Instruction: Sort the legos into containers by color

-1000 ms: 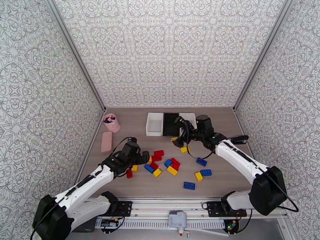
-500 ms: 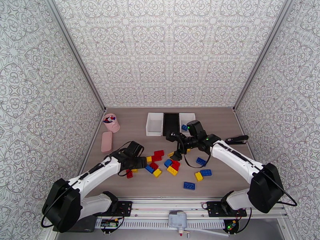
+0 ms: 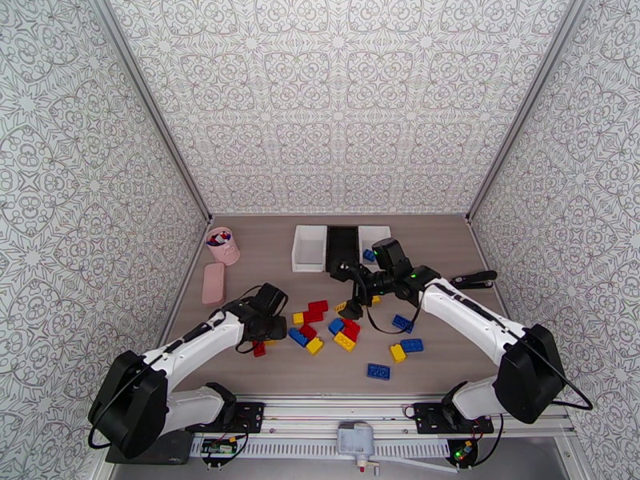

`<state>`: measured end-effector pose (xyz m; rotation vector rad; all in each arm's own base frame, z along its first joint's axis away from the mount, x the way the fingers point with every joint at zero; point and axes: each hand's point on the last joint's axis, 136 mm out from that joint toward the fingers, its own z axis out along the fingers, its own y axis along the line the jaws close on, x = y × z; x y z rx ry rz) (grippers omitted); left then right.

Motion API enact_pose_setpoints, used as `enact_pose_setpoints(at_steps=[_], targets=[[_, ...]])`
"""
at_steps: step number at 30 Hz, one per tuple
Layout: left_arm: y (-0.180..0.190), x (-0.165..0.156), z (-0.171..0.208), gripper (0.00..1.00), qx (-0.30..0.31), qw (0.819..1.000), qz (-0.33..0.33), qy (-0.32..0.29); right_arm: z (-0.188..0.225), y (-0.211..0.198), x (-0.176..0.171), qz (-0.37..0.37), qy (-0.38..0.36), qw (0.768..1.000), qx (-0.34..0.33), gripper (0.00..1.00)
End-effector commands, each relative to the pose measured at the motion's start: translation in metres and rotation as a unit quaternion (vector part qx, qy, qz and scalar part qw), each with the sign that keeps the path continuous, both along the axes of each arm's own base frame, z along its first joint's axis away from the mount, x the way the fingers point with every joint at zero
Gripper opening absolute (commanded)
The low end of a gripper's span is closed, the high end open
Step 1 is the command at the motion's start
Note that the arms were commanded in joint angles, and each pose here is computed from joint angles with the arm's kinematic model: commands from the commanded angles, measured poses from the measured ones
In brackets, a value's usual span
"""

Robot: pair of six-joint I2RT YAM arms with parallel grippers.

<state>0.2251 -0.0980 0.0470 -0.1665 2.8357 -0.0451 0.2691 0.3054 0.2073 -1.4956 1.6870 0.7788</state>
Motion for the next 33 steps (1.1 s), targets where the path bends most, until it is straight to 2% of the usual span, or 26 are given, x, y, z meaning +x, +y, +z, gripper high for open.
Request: enact_pose_setpoints(at_steps=[1, 10, 20, 27, 33], targets=[[0.009, -0.006, -0.005, 0.57, 0.013, 1.0, 0.011, 0.008, 0.01, 0.006, -0.002, 0.009, 0.006, 1.0, 0.009, 1.0], [0.009, -0.007, -0.011, 0.46, 0.001, 1.0, 0.019, 0.013, 0.012, 0.005, -0.005, 0.015, 0.002, 1.0, 0.007, 1.0], [0.005, 0.001, 0.005, 0.29, -0.011, 1.0, 0.016, -0.008, 0.013, 0.005, -0.007, 0.017, 0.001, 1.0, 0.01, 1.0], [0.003, 0.009, 0.02, 0.28, -0.02, 0.999, 0.02, -0.029, 0.014, 0.004, -0.005, 0.012, -0.004, 1.0, 0.01, 0.99], [-0.014, 0.038, 0.046, 0.27, -0.064, 0.992, 0.017, -0.103, 0.017, 0.003, 0.002, -0.008, -0.019, 1.0, 0.017, 0.99]])
